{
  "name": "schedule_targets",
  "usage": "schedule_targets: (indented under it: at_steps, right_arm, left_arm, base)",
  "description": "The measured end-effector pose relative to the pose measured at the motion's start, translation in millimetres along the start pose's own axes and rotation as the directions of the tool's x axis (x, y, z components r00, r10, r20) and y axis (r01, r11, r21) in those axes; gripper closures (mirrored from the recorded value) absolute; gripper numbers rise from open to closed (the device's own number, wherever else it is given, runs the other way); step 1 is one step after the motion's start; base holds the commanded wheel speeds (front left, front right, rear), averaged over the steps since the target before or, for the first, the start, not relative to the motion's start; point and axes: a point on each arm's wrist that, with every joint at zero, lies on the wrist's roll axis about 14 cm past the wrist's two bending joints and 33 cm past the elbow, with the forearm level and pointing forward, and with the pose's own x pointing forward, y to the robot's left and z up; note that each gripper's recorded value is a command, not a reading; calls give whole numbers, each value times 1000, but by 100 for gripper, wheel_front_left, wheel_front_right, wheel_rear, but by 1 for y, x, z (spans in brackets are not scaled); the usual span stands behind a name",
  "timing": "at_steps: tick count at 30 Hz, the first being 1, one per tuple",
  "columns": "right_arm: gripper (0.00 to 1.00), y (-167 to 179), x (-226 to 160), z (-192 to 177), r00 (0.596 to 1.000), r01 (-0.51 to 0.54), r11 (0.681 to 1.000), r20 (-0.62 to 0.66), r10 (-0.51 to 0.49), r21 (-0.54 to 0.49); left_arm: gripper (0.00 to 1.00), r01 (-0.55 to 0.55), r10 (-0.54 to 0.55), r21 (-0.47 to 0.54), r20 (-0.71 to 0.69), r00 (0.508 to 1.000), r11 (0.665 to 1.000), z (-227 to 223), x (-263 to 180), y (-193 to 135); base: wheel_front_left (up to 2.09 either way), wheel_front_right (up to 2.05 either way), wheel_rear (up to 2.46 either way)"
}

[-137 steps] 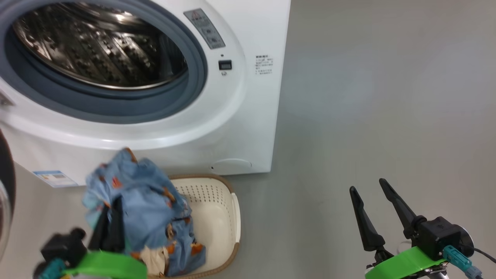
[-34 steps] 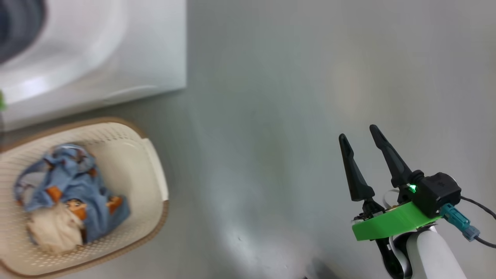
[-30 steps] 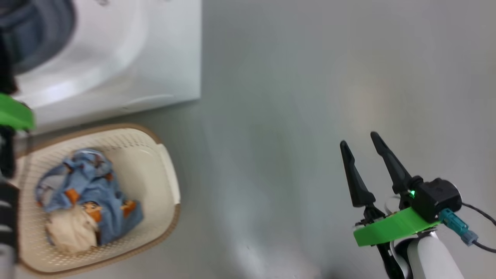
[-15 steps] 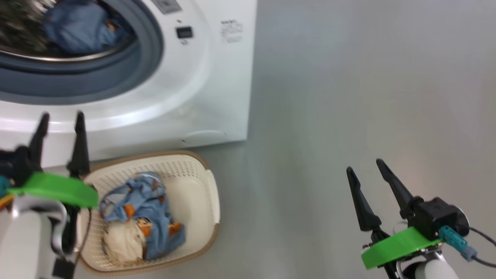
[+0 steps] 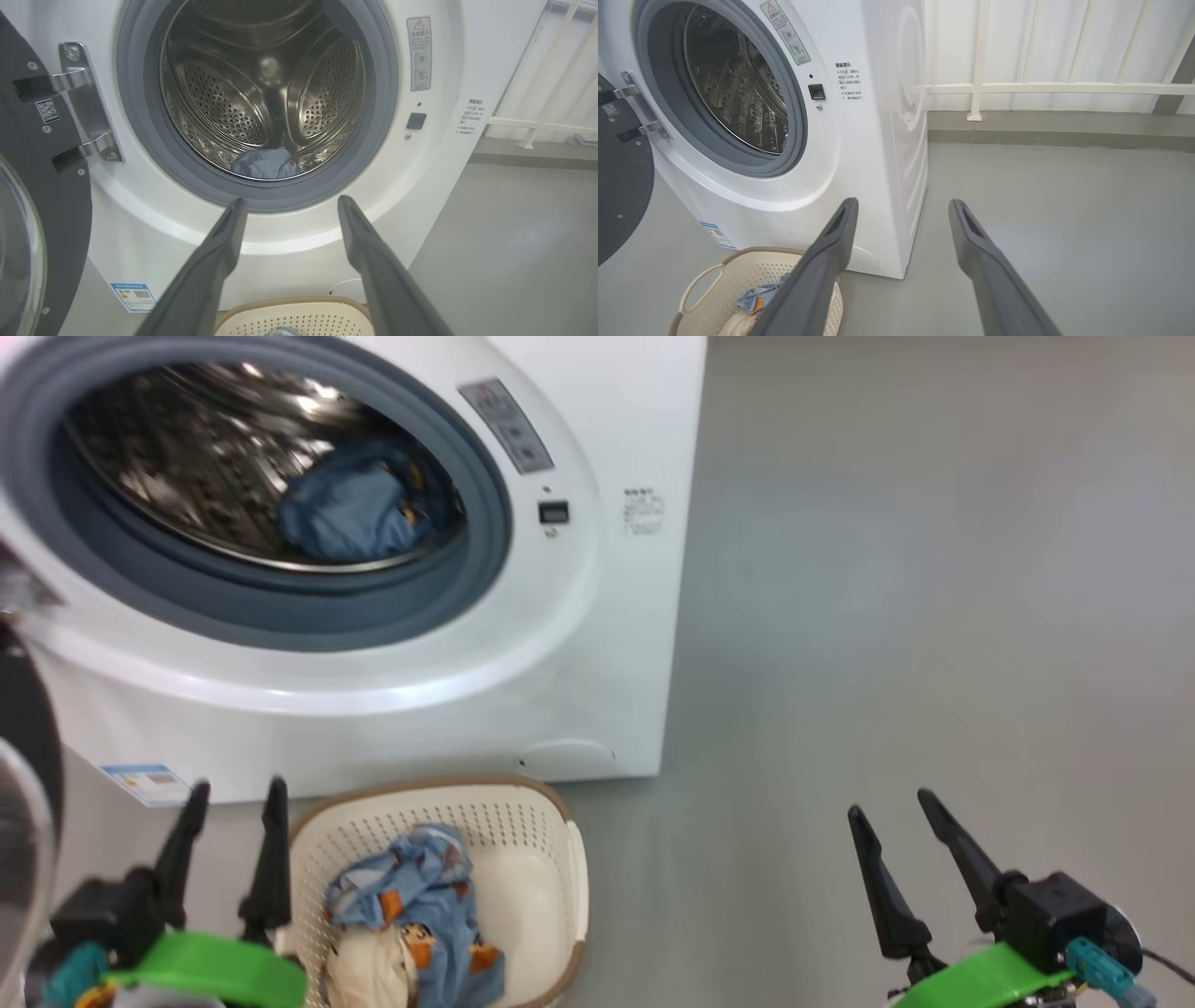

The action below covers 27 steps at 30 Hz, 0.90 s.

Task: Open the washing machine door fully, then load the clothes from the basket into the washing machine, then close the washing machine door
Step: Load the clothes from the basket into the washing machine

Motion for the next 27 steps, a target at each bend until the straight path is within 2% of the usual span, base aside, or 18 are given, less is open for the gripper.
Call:
schedule_targets:
  at_steps: [13,27]
  right_arm:
    - [0,15,-24,21,998,-32,999,55,31,23]
    - [0,14,-31,25,997,-26,999,70,24,26]
  left_arm:
    - [0,-53,54,-25,19,998,998,7,-66,-8]
    - [0,-26,26,-9,29,999,1000,8,-72,-23]
  base:
    - [0,0,0]
    - [0,0,0]
